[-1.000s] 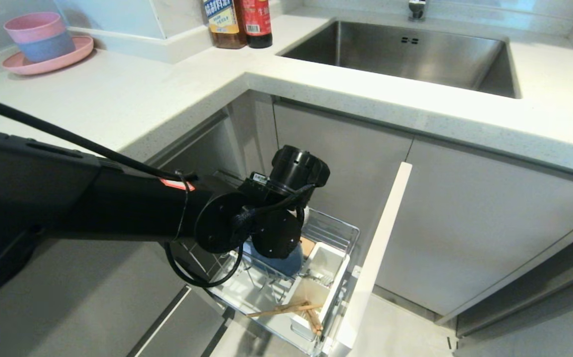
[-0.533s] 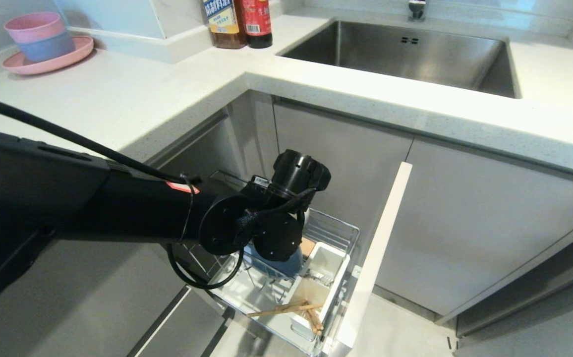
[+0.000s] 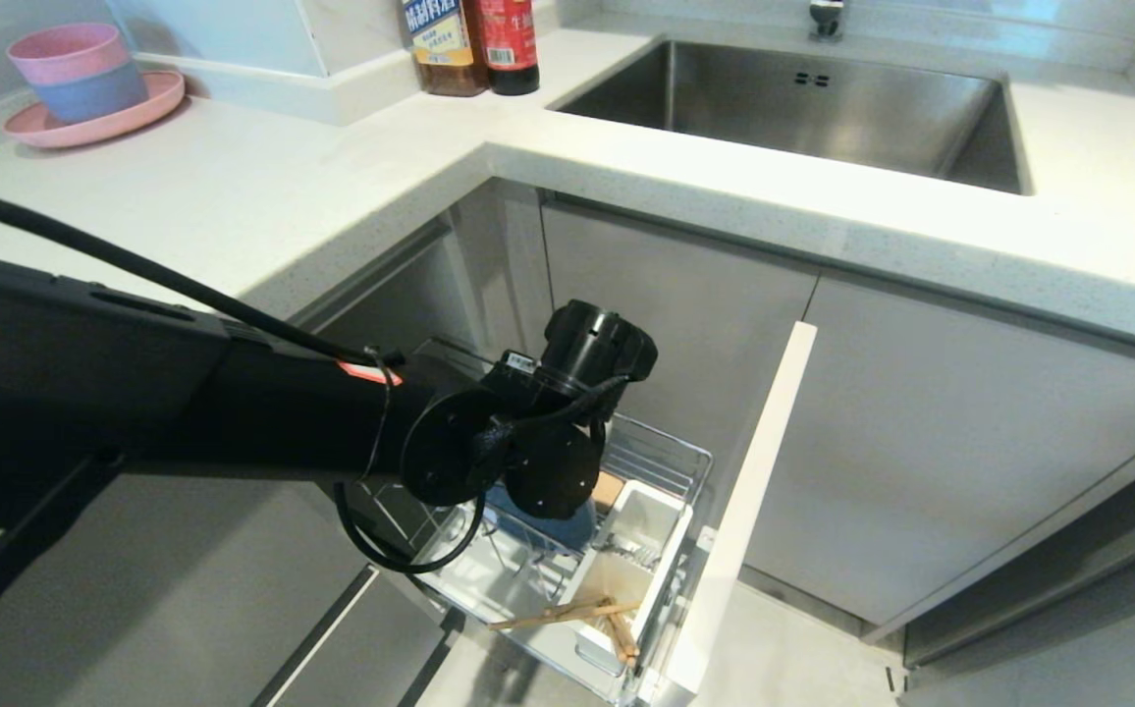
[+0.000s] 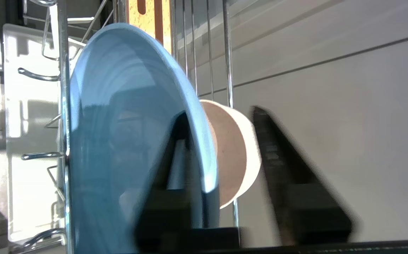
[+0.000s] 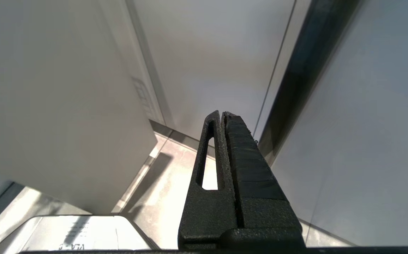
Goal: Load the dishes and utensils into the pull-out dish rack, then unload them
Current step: Pick up the plate and place it in the cupboard
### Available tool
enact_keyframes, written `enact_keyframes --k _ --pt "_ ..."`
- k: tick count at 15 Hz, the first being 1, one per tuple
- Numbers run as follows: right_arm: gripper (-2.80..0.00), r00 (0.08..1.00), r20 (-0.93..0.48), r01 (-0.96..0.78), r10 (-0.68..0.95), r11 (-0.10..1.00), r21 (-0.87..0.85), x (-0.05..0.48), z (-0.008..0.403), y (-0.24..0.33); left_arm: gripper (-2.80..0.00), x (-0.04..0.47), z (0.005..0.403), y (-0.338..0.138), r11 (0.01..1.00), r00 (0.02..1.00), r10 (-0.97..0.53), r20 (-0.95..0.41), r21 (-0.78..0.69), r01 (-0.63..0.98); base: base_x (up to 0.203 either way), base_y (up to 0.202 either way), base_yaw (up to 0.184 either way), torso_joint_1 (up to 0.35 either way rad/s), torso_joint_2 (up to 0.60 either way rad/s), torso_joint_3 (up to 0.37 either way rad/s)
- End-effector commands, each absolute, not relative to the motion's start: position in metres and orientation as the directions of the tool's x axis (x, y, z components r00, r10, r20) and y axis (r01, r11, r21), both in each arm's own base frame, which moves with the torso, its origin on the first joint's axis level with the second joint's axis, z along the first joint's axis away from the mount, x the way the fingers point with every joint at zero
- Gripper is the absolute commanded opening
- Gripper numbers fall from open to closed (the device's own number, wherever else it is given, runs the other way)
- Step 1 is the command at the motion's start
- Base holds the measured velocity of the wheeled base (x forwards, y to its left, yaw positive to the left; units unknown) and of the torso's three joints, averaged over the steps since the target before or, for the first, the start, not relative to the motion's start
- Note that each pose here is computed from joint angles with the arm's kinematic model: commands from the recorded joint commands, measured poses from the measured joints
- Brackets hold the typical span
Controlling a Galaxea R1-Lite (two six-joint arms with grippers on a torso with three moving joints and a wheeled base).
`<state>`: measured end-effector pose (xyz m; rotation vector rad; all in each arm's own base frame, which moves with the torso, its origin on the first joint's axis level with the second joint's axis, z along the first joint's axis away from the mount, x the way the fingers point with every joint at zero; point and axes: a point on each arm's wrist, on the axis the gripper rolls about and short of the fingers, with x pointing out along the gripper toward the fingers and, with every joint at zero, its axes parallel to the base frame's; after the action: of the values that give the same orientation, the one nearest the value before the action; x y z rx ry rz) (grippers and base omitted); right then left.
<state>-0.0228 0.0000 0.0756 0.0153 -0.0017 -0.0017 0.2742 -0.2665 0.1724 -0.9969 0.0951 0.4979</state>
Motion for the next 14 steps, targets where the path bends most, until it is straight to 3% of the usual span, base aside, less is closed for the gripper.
enact_keyframes --k 1,8,13,14 --pt "-2.80 1.000 0.000 0.002 -0.002 1.000 0.015 -0.023 0.075 0.000 0.00 0.274 0.173 -0.266 0.436 0.883 0.366 -0.296 -0.783 -0.443 0.000 0.000 0.000 0.000 0.00 0.000" --pt "-2.80 1.000 0.000 0.002 -0.002 1.000 0.015 -0.023 0.075 0.000 0.00 0.261 0.180 -0.264 0.476 0.880 0.358 -0.313 -0.749 -0.460 0.000 0.000 0.000 0.000 0.00 0.000" --pt "-2.80 1.000 0.000 0.002 -0.002 1.000 0.015 -0.023 0.075 0.000 0.00 0.227 0.231 -0.255 0.463 0.911 0.294 -0.289 -0.791 -0.400 0.000 0.000 0.000 0.000 0.00 0.000" --pt "-2.80 1.000 0.000 0.002 -0.002 1.000 0.015 -0.023 0.075 0.000 -2.28 0.222 0.241 -0.252 0.449 0.918 0.282 -0.280 -0.806 -0.385 0.000 0.000 0.000 0.000 0.00 0.000"
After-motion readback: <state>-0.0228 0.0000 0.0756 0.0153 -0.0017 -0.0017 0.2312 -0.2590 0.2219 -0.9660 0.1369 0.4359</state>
